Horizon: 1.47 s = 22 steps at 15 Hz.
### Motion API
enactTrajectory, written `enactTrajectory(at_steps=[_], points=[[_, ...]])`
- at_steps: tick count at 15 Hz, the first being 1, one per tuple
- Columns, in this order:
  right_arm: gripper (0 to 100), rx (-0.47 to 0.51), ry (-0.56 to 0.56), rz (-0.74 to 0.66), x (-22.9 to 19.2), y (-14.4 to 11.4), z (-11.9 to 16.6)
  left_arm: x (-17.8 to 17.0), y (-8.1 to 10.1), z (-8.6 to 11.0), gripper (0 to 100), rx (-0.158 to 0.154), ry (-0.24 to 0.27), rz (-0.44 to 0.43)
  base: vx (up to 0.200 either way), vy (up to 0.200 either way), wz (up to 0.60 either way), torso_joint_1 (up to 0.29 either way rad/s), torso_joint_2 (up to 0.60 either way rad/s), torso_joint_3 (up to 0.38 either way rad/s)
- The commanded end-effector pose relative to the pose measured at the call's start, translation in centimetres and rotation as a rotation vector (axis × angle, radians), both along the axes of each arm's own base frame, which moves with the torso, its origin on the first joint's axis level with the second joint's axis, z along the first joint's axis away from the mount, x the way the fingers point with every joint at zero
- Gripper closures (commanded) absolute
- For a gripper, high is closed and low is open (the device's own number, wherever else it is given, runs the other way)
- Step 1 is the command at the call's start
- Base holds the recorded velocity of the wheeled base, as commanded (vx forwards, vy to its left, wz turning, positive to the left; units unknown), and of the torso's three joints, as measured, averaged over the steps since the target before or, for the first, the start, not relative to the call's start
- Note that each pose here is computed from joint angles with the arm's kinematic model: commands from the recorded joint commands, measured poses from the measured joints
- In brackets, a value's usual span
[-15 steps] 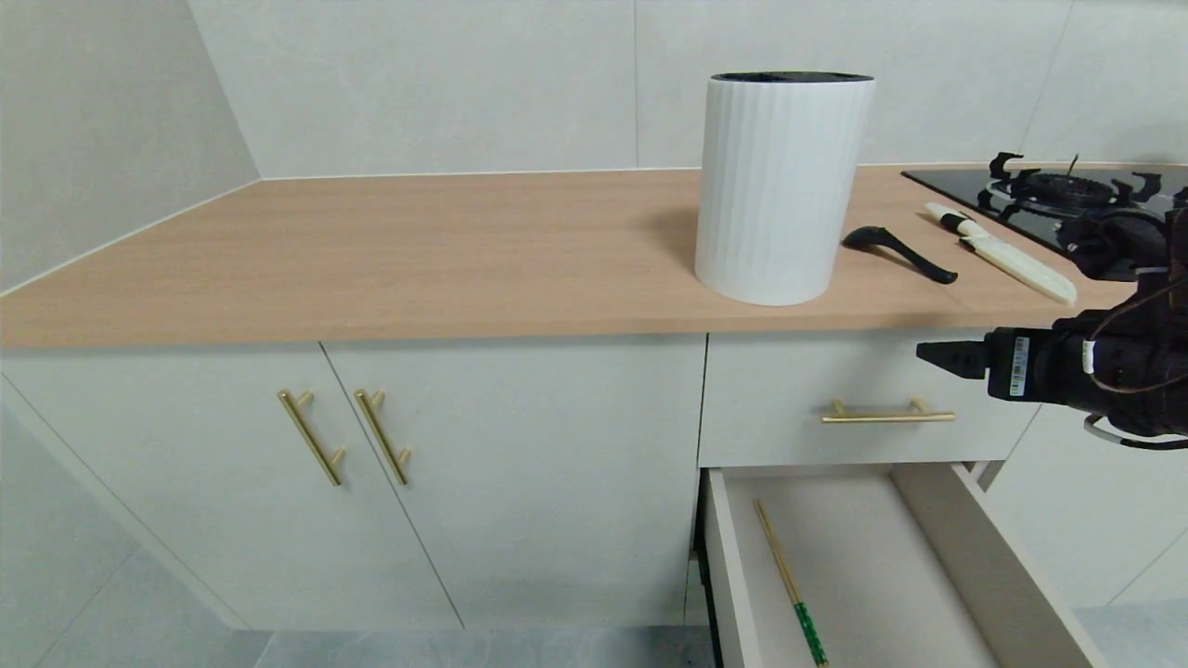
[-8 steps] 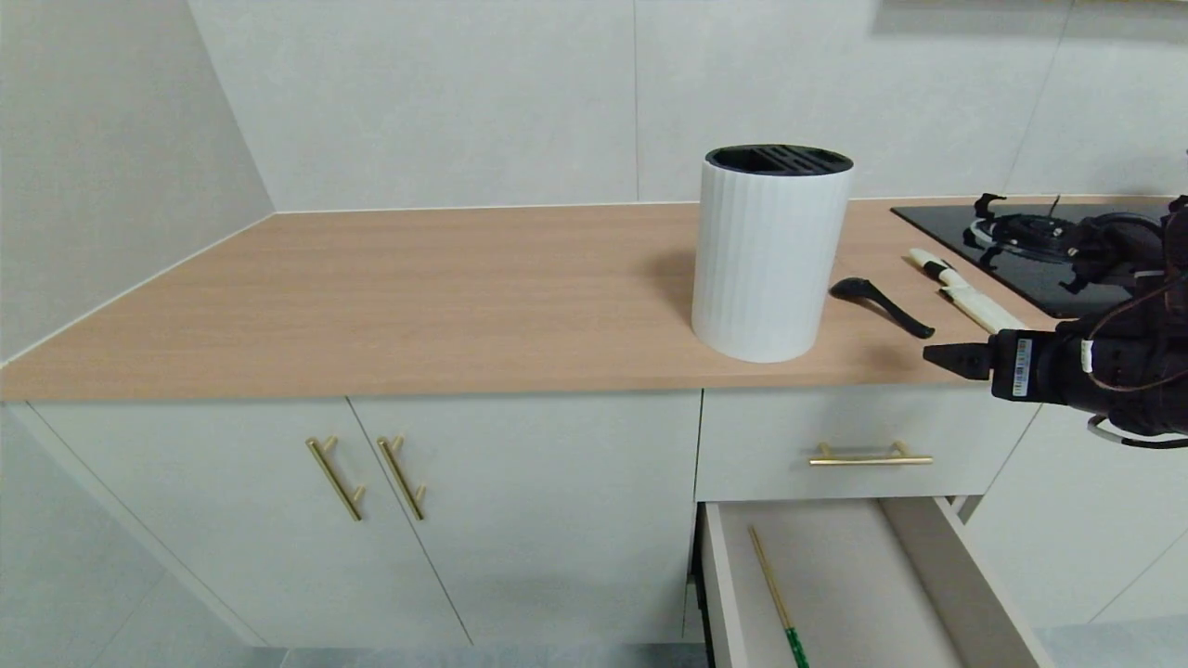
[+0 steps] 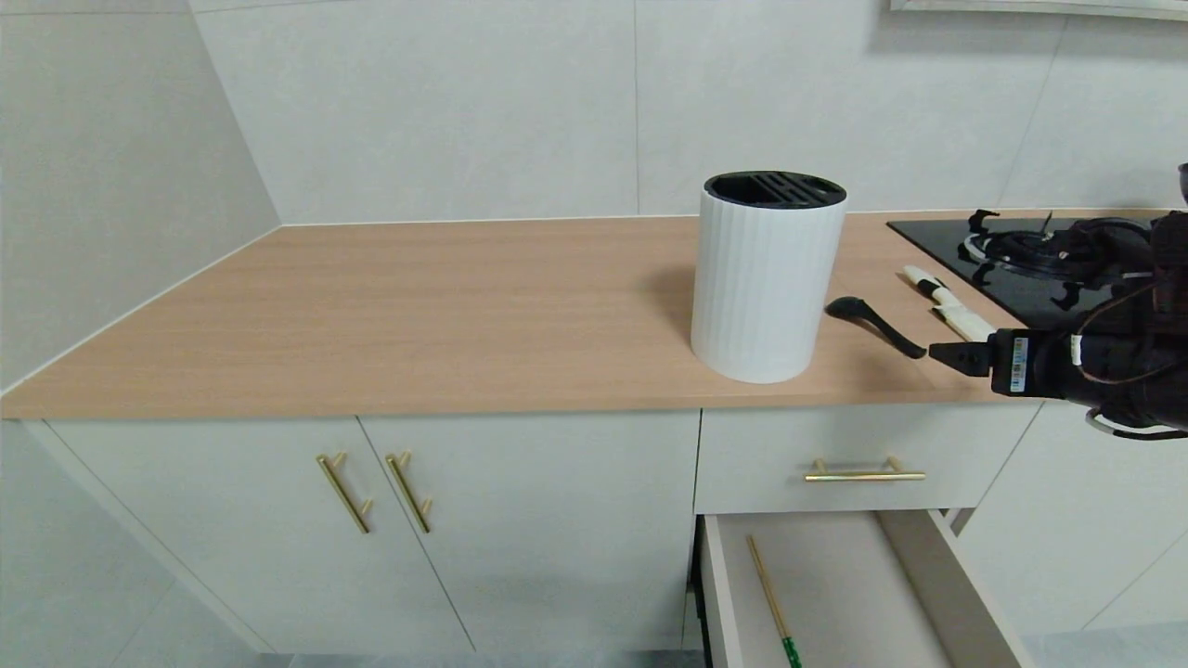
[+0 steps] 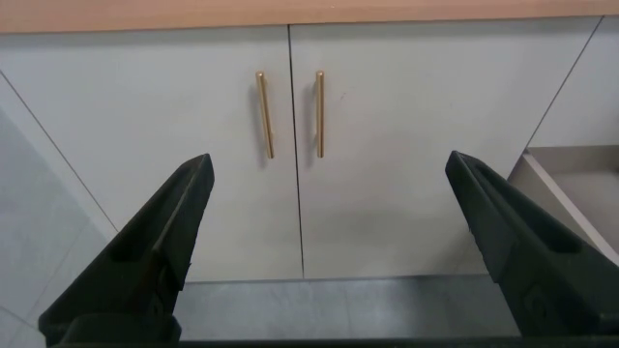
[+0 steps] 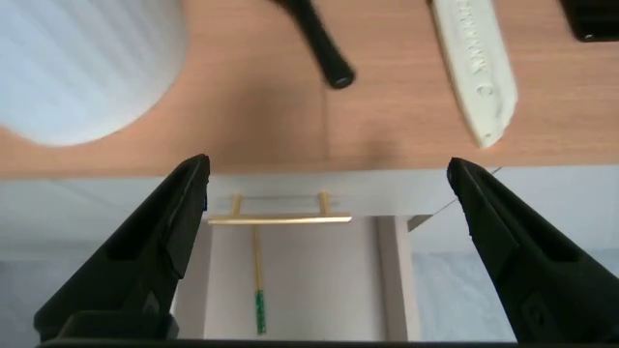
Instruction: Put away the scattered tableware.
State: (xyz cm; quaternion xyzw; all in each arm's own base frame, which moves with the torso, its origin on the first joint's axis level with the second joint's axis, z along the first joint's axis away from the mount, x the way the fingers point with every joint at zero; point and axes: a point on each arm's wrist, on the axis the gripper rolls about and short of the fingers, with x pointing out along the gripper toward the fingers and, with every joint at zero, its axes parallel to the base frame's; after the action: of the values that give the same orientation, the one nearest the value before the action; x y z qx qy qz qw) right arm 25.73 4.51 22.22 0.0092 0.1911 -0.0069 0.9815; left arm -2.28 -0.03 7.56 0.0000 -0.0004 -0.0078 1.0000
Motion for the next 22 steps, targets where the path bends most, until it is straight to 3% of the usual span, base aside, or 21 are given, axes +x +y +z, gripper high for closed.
enactTrajectory(at_steps=[1, 10, 14, 22], points=[[0, 0.001, 0.0, 0.004, 0.6, 0.0, 0.0, 0.0, 0.0, 0.0, 0, 0.0, -0.001, 0.0, 0.0, 0.0, 0.0, 0.0, 0.0, 0.0], [0, -0.069, 0.022, 0.195, 10.1, -1.3, -1.6, 0.0, 0.0, 0.0, 0, 0.0, -0.001, 0.0, 0.0, 0.0, 0.0, 0.0, 0.0, 0.0], [0, -0.039, 0.023, 0.263, 12.2, -1.5, -2.6, 0.0, 0.0, 0.0, 0, 0.0, -0.001, 0.0, 0.0, 0.0, 0.0, 0.0, 0.0, 0.0], [0, -0.015, 0.03, 0.231, 15.9, -3.6, -5.3, 0.0, 0.0, 0.0, 0, 0.0, -0.001, 0.0, 0.0, 0.0, 0.0, 0.0, 0.0, 0.0]])
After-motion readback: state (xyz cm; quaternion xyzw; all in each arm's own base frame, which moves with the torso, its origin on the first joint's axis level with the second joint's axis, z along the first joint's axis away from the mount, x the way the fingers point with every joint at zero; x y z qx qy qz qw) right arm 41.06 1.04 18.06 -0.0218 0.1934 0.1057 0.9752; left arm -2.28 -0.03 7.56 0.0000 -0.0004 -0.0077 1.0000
